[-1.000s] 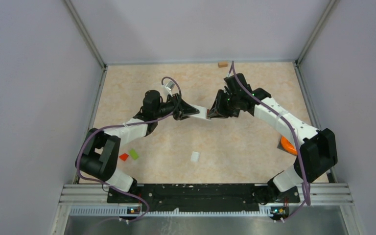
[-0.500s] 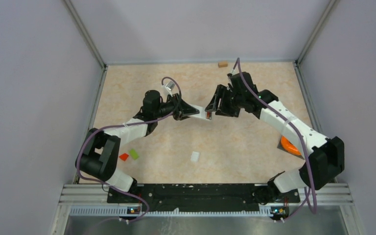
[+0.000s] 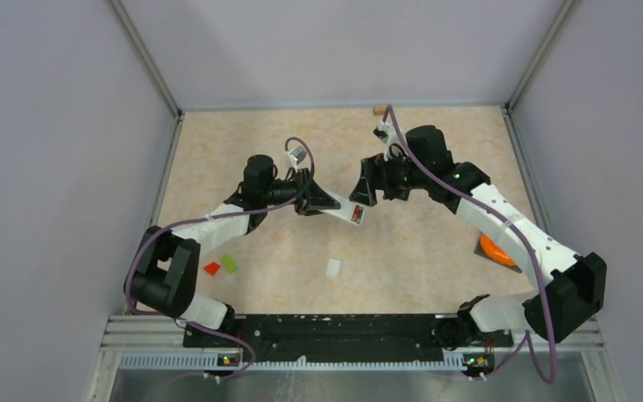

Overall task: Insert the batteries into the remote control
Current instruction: Load the battery into the remote control.

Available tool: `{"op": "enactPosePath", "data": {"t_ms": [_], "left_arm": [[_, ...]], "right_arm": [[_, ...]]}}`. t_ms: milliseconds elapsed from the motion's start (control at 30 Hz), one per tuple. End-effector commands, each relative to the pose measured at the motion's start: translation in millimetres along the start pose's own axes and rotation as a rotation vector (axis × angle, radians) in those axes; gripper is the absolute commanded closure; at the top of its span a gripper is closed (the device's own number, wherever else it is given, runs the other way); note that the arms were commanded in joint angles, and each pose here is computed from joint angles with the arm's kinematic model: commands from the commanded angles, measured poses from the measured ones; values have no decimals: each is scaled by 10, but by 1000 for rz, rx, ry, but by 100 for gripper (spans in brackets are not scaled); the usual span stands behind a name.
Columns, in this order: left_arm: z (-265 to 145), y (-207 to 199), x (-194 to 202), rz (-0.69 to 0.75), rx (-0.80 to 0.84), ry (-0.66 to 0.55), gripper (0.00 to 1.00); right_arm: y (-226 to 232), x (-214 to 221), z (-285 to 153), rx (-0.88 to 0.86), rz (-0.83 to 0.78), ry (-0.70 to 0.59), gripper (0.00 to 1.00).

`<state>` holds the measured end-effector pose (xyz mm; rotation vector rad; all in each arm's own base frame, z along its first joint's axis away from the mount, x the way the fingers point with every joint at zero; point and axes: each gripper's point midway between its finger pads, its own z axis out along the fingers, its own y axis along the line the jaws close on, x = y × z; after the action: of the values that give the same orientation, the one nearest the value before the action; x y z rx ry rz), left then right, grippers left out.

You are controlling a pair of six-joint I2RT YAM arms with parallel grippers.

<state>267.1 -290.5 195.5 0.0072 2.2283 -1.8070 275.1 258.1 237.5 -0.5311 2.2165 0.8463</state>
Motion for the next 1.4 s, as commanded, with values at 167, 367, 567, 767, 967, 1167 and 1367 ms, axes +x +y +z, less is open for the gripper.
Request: {"op": "enactPosePath", "data": {"t_ms": [167,367,567,767,967,1167,1367], "left_arm": [[-174,-395,209,156,70,134,100],[-189,-409,247,164,83,157,100],[-158,-315,244,154,68,169,100],[-154,-301,252,157,71,178,100],[-165,-302,268,162,73,181,100],[-163,-299,268,159,72,183,100],[-171,-304,278,164,75,183,100]], "right_arm": [[475,361,14,-377,-195,126,7],[584,689,65,-521,-171,218,6],[552,825,115,-547,-197,249,12],[513,853,143,-541,-217,250,28],[542,836,127,-561,-240,237,39],[523,804,165,-549,-239,227,54],[514,811,211,-554,-229,235,67]]}}
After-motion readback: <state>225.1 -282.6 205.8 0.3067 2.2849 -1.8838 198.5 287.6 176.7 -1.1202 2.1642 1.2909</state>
